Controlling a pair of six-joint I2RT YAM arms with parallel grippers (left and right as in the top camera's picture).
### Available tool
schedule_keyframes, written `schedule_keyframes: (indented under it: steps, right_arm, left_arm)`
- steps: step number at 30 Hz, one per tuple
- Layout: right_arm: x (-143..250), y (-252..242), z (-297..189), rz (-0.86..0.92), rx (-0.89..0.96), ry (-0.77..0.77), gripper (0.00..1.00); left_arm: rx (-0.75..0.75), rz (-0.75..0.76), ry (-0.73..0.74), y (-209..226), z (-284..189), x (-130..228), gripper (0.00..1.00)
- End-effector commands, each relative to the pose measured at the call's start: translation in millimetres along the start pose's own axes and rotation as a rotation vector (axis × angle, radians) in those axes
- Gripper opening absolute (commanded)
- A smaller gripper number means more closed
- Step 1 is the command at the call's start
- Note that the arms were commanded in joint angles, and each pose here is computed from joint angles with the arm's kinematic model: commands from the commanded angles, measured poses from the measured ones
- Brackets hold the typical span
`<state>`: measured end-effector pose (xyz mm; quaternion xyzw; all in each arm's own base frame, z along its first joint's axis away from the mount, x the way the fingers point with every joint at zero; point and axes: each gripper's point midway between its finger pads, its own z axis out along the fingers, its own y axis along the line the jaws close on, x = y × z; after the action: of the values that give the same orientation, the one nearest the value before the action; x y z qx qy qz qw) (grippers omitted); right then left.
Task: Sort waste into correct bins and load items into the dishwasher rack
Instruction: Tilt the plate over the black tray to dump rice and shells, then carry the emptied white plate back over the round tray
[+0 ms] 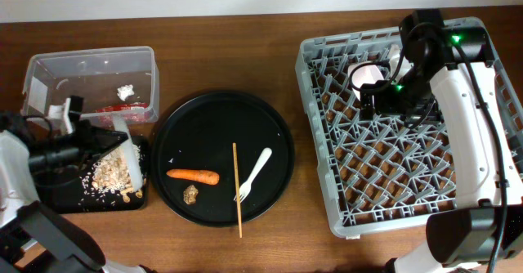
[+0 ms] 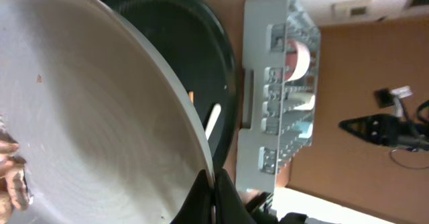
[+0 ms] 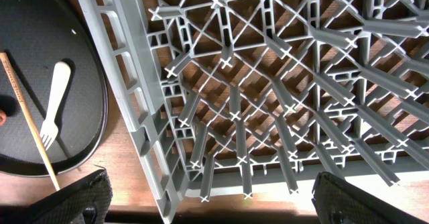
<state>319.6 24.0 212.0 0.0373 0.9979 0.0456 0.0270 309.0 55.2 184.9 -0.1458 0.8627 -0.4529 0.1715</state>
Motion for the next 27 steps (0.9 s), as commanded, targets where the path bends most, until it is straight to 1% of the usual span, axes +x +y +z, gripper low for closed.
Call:
schedule_keyframes:
  steps: [1,2,3,6,7,8,10,11,13,14,16,17,19,20,21,23,27]
  right_arm:
    - [0,-1,2,-0.005,0.014,0.008,0.99]
    - [1,-1,2,-0.005,0.014,0.008,0.99]
    - [1,-1,2,-0.005,0.014,0.008,0.98]
    - [1,-1,2,-0.005,0.014,0.009,0.99]
    - [1,-1,2,-0.005,0.014,0.009,0.99]
    - [1,-1,2,-0.005,0.014,0.009,0.99]
    - [1,-1,2,-0.005,0.015,0.01,0.99]
    - [2,-1,2,-0.005,0.015,0.013,0.99]
    - [1,-2,2,-0.004,0.021,0.012,0.99]
    - [1,-2,2,-0.005,0.022,0.012,0.99]
    - [1,-2,2,-0.005,0.022,0.012,0.99]
    - [1,-2,2,-0.005,0.022,0.012,0.99]
    - [1,-2,2,-0.005,0.022,0.012,0.99]
    - [1,-2,2,-0.005,0.022,0.012,0.99]
    - [2,-2,2,-0.005,0.022,0.013,0.99]
    - [1,-2,2,-0.005,0.022,0.012,0.99]
    - [1,-2,2,-0.005,0.022,0.011,0.98]
  left_arm:
    - [0.154,0.129,-0.12,-28,-21,-5,0.0]
    - [0.158,0.146,-0.14,-27,-24,-8,0.0]
    - [0.17,0.11,-0.158,-26,-28,-10,0.0]
    - [0.186,0.094,-0.178,-27,-35,-9,0.0]
    - [0.176,0.109,-0.191,-24,-35,-13,0.0]
    - [0.192,0.052,-0.187,-25,-35,-13,0.0]
    - [0.184,0.097,-0.201,-24,-36,-16,0.0]
    - [0.185,0.056,-0.194,-23,-35,-16,0.0]
    - [0.183,0.084,-0.204,-22,-36,-19,0.0]
    - [0.188,0.055,-0.2,-22,-35,-18,0.0]
    - [0.179,0.078,-0.199,-21,-35,-18,0.0]
    - [0.181,0.058,-0.193,-21,-35,-17,0.0]
    - [0.18,0.077,-0.196,-21,-35,-17,0.0]
    - [0.192,0.058,-0.194,-23,-35,-16,0.0]
    - [0.189,0.082,-0.196,-23,-35,-16,0.0]
    - [0.195,0.054,-0.188,-24,-35,-14,0.0]
    - [0.191,0.069,-0.194,-23,-35,-16,0.0]
